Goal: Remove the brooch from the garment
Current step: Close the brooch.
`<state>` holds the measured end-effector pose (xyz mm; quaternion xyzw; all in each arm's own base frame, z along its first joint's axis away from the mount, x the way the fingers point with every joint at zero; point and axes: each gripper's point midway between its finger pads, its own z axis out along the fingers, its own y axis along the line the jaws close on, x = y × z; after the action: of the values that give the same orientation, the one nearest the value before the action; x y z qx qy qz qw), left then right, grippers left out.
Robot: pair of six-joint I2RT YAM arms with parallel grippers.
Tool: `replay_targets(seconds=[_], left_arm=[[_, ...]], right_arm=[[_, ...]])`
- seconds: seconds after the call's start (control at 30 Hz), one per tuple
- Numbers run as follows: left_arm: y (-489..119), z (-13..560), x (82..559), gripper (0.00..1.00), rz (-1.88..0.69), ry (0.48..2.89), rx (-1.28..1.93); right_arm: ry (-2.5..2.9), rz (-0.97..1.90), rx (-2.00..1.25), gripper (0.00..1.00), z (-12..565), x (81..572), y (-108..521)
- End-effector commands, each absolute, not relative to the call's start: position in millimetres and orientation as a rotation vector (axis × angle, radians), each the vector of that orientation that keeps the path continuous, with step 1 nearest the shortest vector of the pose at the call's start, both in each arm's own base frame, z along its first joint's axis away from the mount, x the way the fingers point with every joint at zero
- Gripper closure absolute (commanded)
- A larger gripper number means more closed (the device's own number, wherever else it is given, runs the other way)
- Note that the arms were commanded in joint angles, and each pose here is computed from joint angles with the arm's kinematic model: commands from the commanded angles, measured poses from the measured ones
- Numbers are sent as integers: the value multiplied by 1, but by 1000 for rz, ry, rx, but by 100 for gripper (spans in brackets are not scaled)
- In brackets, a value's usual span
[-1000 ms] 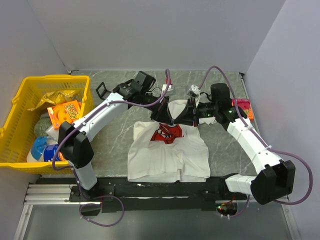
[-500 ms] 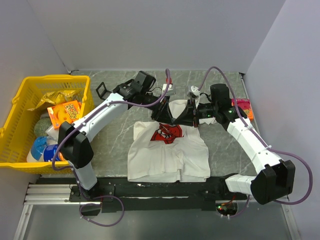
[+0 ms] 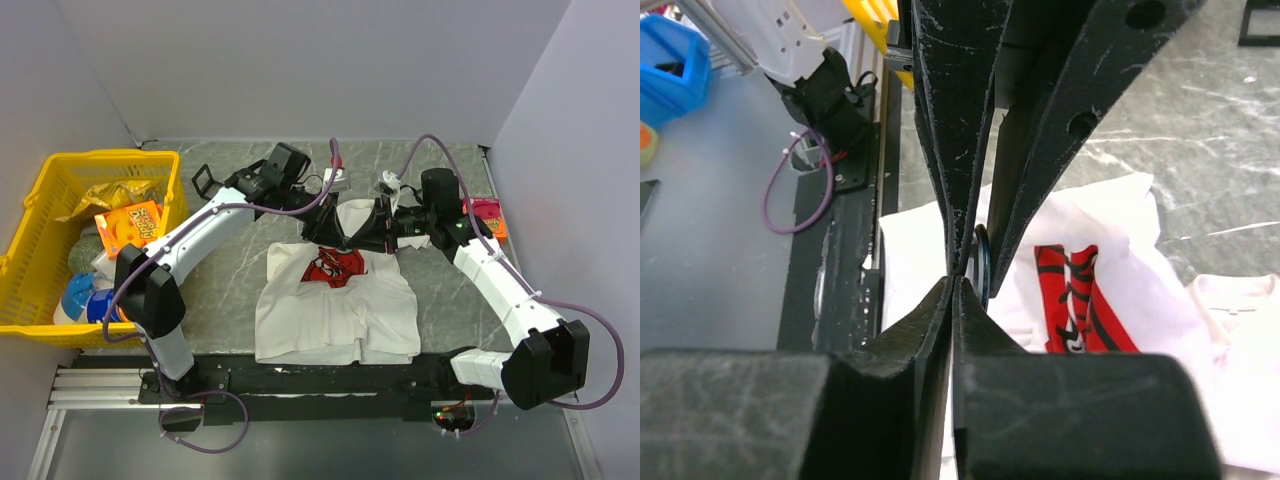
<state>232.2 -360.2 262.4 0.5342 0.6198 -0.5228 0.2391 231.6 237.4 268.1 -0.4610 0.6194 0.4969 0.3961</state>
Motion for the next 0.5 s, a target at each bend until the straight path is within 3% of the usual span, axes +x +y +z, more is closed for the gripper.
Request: replay_targets(seconds=[0.0,0.07,0.2,0.3,0.47], left_arm=[[-359,287,218,83,-1456,1568,1500],[-359,287,217,83,-1458,1568,1503],[-358,288,216,83,-1460,1563,1507],[-358,287,215,83,-1466,1567,1507],[-359,288,214,83,-1467,1559,1511]], right_arm=[[1513,1232,-1157,86,280,235,236],[1508,1242,-1156,86,280,235,236],[1483,1297,-1154,66,287,231,233],[1462,1348,-1149,60,291,228,230],[1465,1359,-1128,67,290,232,228]])
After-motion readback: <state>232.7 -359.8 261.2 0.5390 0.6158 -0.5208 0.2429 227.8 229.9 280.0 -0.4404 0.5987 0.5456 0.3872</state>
